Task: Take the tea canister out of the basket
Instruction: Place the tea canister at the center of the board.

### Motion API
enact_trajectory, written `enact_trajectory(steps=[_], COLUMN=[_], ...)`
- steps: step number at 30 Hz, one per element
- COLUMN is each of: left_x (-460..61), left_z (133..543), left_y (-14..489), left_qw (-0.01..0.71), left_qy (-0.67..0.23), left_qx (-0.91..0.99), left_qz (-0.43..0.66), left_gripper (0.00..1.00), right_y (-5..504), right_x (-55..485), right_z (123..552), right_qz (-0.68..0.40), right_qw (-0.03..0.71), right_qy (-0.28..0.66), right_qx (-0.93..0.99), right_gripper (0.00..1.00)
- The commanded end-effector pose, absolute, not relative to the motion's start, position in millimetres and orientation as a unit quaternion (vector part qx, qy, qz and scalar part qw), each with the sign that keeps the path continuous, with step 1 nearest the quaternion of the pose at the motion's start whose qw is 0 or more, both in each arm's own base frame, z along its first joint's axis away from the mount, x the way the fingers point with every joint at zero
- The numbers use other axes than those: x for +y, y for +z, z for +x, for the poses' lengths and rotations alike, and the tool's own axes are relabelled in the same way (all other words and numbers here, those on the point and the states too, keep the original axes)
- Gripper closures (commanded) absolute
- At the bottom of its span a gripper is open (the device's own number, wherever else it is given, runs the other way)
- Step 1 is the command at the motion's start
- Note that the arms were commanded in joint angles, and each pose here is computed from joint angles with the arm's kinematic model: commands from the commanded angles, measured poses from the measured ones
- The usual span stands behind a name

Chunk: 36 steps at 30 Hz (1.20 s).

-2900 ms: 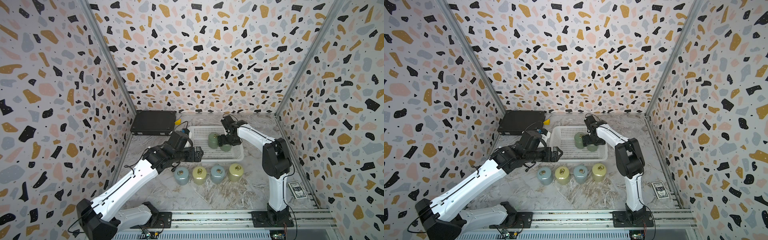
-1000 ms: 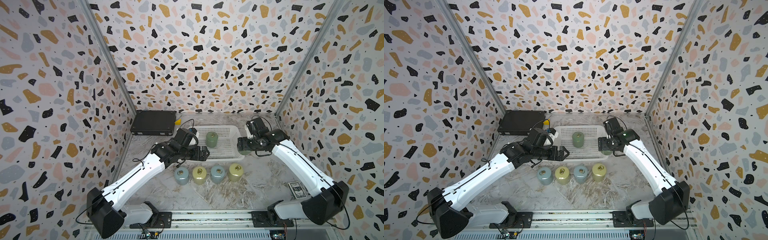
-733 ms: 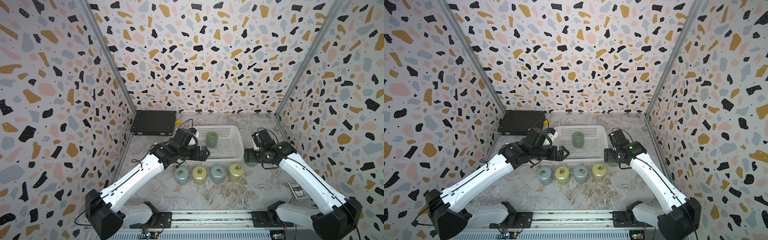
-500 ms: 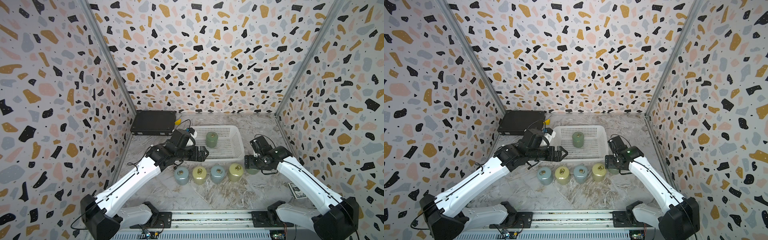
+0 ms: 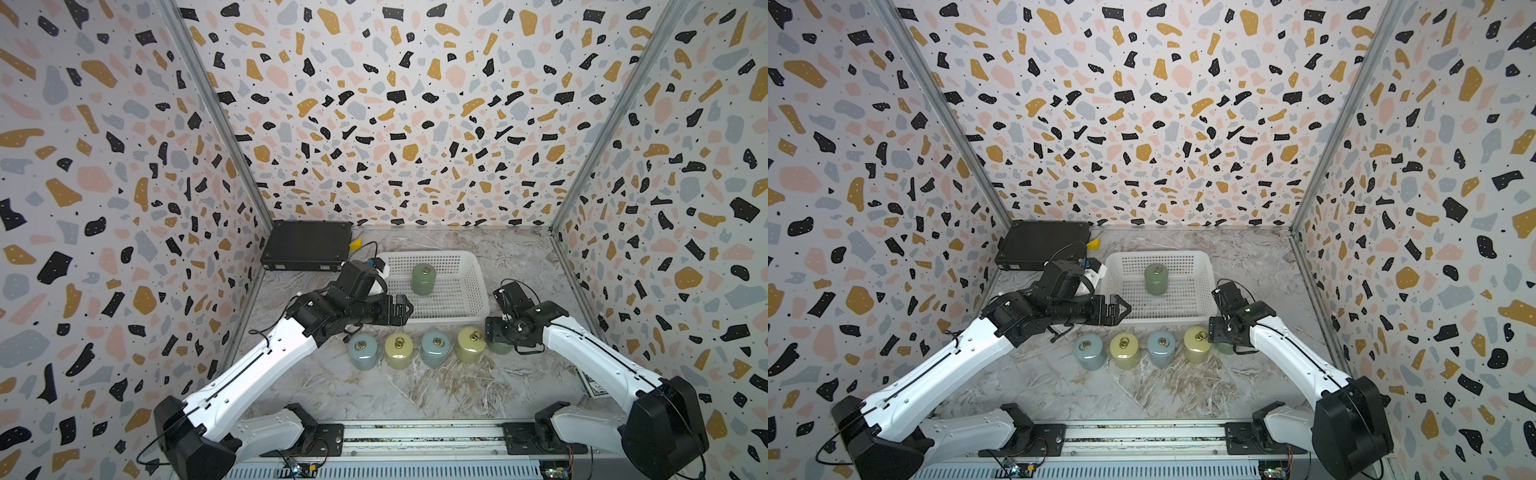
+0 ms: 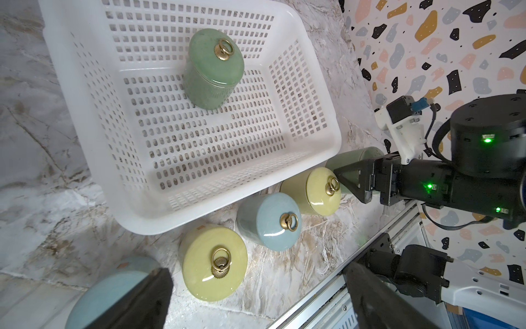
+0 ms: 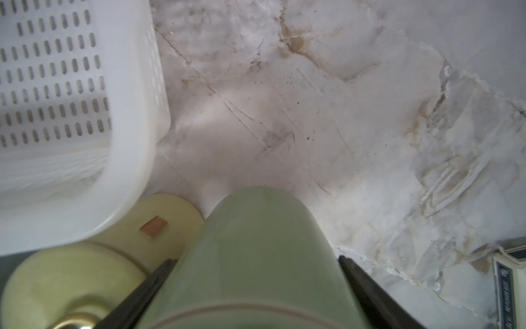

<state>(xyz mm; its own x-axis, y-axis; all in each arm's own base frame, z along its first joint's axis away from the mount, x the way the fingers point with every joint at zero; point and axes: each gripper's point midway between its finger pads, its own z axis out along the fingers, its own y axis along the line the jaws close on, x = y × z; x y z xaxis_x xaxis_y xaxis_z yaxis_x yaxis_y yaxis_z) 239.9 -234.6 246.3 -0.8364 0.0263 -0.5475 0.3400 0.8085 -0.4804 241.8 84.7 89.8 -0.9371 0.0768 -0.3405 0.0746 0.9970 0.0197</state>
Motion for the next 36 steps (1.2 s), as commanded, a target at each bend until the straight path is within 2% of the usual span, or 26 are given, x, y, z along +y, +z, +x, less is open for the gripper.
enact_trajectory(steps=[1,19,29,36], left_x=[-230.2,-228.0,-229.0,-229.1], left_z=[238.3,238.1,238.2,246.4], left_y=[248.0,247.7,245.9,242.6], left_qw=[0.275,0.277,0.274,0.277], left_qy=[-0.290,-0.287,-0.286,-0.266], left_qx=[0.912,0.912,0.913,0.918], left_qz=[0.095,0.092,0.093,0.100], left_gripper=[0.00,0.00,0.00,0.00], right_y=[90.7,59.9,58.8,86.9], right_x=[85.1,82.1,78.9,74.3], right_z=[253.1,243.1,239.3,241.7], right_qz=[0.049,0.073,0.078,0.070], right_qw=[0.197,0.154,0.151,0.175], right_qy=[0.007,0.013,0.011,0.005], right_qx=[0.979,0.985,0.985,0.982], right_gripper=[0.21,0.17,0.06,0.01])
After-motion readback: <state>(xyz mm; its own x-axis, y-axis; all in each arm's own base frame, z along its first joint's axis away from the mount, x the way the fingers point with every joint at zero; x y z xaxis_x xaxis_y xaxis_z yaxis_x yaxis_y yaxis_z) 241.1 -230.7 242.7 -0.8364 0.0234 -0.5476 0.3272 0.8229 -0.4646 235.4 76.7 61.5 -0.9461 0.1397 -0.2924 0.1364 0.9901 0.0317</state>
